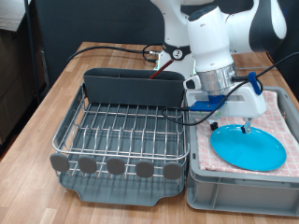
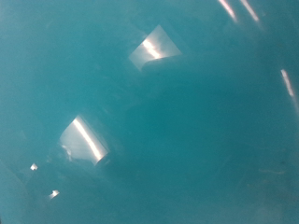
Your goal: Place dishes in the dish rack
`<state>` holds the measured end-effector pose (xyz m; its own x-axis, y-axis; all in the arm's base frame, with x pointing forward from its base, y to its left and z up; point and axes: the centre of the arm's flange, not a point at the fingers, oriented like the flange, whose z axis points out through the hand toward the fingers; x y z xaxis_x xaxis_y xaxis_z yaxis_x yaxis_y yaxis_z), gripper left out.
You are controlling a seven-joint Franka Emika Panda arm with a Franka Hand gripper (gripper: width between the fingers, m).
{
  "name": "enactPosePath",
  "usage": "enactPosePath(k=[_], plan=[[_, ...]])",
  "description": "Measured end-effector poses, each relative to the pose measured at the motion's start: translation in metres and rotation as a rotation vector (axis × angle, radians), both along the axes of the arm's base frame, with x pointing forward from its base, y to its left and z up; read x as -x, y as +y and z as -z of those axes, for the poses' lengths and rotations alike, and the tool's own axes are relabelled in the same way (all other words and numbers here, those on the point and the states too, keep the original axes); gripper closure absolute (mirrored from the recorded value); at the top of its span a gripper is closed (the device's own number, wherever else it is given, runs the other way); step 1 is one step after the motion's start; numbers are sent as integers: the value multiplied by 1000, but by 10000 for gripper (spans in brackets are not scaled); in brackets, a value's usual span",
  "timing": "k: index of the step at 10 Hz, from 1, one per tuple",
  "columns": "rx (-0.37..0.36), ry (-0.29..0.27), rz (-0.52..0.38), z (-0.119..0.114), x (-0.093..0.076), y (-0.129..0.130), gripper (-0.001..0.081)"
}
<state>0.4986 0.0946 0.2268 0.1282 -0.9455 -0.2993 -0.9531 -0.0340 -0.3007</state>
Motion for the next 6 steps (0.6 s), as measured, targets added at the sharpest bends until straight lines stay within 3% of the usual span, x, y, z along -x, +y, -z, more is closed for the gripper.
enactPosePath(k=[3, 4, 5, 6], plan=[[-1, 0, 2, 1, -1, 2, 3], [-1, 0, 4, 1, -1, 2, 188], [-1, 0, 5, 1, -1, 2, 188], [-1, 0, 7, 1, -1, 2, 357]])
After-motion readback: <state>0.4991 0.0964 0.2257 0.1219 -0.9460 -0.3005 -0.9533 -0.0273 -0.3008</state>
